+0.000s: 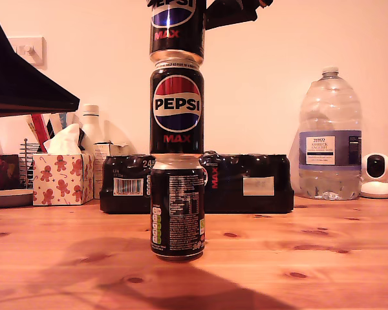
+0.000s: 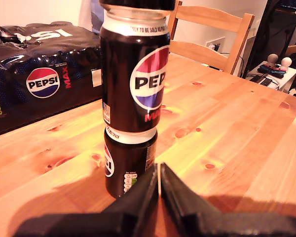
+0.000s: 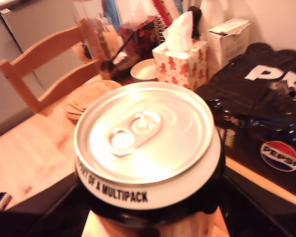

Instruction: Stack up the Pepsi cans on top of each other

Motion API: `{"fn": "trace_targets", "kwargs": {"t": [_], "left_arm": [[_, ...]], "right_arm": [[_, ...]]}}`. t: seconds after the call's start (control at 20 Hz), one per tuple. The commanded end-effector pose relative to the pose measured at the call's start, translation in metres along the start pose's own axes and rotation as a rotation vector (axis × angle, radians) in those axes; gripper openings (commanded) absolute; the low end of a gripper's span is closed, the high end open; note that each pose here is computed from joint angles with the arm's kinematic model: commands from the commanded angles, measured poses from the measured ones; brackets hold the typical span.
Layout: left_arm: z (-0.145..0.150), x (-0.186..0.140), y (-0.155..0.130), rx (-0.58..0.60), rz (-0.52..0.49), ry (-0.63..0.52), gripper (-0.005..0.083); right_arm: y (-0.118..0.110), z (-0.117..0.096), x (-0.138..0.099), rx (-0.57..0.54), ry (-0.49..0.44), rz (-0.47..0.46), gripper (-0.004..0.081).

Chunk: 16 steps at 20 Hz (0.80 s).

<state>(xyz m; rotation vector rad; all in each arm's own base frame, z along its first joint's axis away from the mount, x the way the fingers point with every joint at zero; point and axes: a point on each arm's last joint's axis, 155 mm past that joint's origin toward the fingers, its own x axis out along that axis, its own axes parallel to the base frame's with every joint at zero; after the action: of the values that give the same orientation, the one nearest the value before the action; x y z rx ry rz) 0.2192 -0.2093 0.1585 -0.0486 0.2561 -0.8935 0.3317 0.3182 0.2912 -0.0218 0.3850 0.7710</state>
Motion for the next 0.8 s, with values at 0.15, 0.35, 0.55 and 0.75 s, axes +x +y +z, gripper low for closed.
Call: {"fn": "trace_targets", "kwargs": {"t": [0.15, 0.35, 0.55, 0.75], "left_arm": [[-0.0077, 0.0002, -0.0006, 0.002, -0.003, 0.012, 0.0004], [-0.0078, 0.0002, -0.0006, 0.002, -0.003, 0.012, 0.0004], [-0.0079, 0.0002, -0.0006, 0.002, -0.003, 0.013, 0.0004], [-0.0103, 0.0001, -0.0005, -0.002, -0.003, 0.022, 0.0004]], "right_arm": [[0.0026, 0.0244, -0.0061, -0.036, -0.063, -0.004, 0.0244], [0.0025, 0.0244, -0.0061, -0.035, -0.063, -0.004, 0.0244], [0.0025, 0.0243, -0.0061, -0.034, -0.063, -0.004, 0.0244], [0.0017, 0.0207, -0.0059, -0.033, -0.048, -0.008, 0.0244]]}}
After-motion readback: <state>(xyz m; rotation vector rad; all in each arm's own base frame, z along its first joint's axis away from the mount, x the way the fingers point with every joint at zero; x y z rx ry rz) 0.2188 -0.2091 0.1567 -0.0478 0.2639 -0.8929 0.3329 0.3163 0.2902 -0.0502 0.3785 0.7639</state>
